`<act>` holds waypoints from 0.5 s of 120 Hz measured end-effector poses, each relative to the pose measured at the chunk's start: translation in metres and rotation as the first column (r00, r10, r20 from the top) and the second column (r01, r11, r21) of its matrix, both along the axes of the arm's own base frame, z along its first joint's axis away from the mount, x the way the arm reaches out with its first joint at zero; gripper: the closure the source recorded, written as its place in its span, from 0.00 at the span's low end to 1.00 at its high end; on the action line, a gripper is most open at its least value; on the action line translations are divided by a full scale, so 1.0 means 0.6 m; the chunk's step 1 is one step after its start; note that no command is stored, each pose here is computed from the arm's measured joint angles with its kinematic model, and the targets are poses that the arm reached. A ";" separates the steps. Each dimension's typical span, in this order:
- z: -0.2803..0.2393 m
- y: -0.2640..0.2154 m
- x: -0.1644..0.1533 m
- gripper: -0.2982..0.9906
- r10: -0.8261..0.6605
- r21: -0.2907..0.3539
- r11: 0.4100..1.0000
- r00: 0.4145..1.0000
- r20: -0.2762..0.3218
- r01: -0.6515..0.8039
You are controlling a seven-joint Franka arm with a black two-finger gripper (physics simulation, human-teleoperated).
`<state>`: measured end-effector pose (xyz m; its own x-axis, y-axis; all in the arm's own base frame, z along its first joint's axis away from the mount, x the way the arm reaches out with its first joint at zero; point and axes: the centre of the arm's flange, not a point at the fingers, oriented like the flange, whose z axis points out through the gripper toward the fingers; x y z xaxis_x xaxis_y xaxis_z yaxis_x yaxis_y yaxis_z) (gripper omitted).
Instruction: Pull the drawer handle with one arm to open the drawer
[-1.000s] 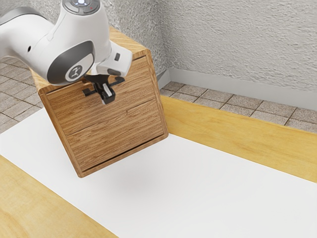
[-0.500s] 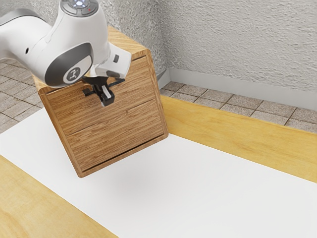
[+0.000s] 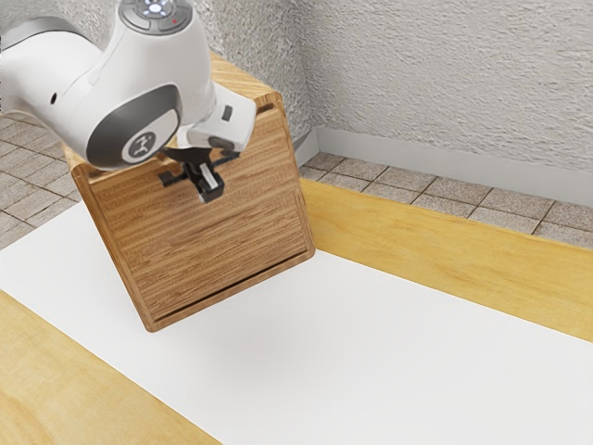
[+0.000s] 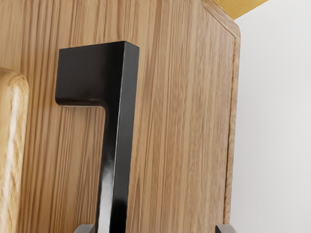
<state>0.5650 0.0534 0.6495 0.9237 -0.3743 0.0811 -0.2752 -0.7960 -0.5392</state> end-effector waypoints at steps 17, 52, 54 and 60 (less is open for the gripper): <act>0.000 -0.032 -0.007 0.54 -0.027 -0.001 1.000 1.000 0.001 0.027; -0.002 -0.044 -0.027 0.54 -0.025 0.002 1.000 1.000 0.000 0.025; -0.002 -0.045 -0.027 0.54 -0.025 0.002 1.000 1.000 0.000 0.025; -0.001 -0.048 -0.029 0.54 -0.026 0.003 1.000 1.000 0.002 0.026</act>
